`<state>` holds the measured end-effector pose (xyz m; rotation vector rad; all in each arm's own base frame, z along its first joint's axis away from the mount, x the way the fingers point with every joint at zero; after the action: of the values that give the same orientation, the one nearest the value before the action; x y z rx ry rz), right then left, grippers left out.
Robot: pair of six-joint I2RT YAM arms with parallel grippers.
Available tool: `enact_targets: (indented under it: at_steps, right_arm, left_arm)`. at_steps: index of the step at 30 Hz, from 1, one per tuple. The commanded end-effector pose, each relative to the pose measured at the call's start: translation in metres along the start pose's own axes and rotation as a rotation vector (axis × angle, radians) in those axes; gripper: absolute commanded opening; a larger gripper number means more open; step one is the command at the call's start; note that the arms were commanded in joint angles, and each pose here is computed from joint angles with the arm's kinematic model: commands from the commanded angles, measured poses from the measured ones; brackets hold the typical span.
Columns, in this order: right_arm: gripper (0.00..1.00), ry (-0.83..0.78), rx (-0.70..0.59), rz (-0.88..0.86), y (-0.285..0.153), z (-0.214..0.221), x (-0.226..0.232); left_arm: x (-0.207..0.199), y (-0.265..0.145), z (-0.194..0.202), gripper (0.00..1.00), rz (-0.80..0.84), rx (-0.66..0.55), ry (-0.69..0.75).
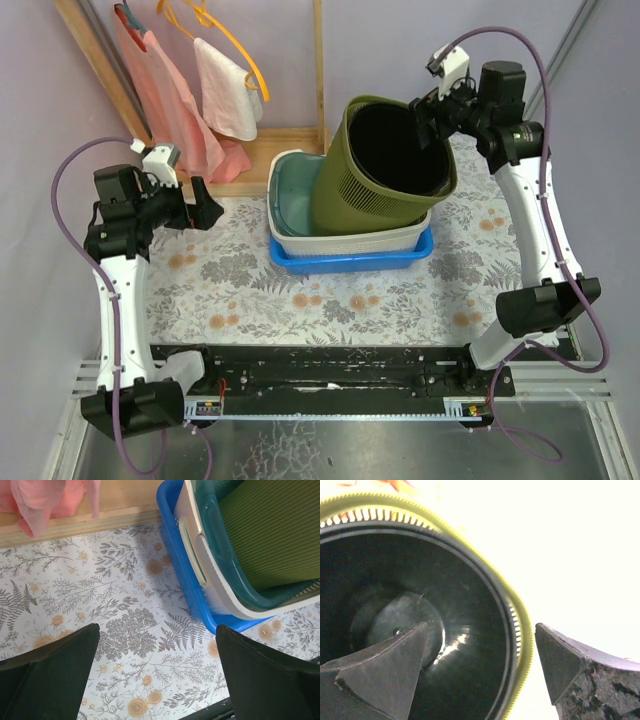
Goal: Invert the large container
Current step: Pick up the container from the container.
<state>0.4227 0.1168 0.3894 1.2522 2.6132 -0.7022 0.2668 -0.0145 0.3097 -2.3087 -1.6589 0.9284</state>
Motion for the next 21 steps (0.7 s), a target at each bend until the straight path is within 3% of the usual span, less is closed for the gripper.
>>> enact_targets:
  at_steps: [1,21]
  right_arm:
    - [0.95,-0.071,0.015,0.114,-0.017,-0.015,-0.019]
    - [0.96,-0.065,0.077,0.026,0.019,0.018,-0.012]
  left_arm:
    - [0.003,0.004,-0.019,1.00,-0.014,-0.025,0.002]
    - [0.006,0.021,-0.018,1.00,-0.041,-0.005,-0.023]
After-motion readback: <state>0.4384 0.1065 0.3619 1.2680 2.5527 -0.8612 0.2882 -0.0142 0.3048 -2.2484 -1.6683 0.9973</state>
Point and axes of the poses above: each gripper's point midway between its finger pads, its own y axis out along the fingers, its own x axis along the line the jaws close on, z = x × y, the point moved 3 cm from there along -y, back along the fingers, and after that the axes turned 11 degrees about -y, right-handed, at the moved point
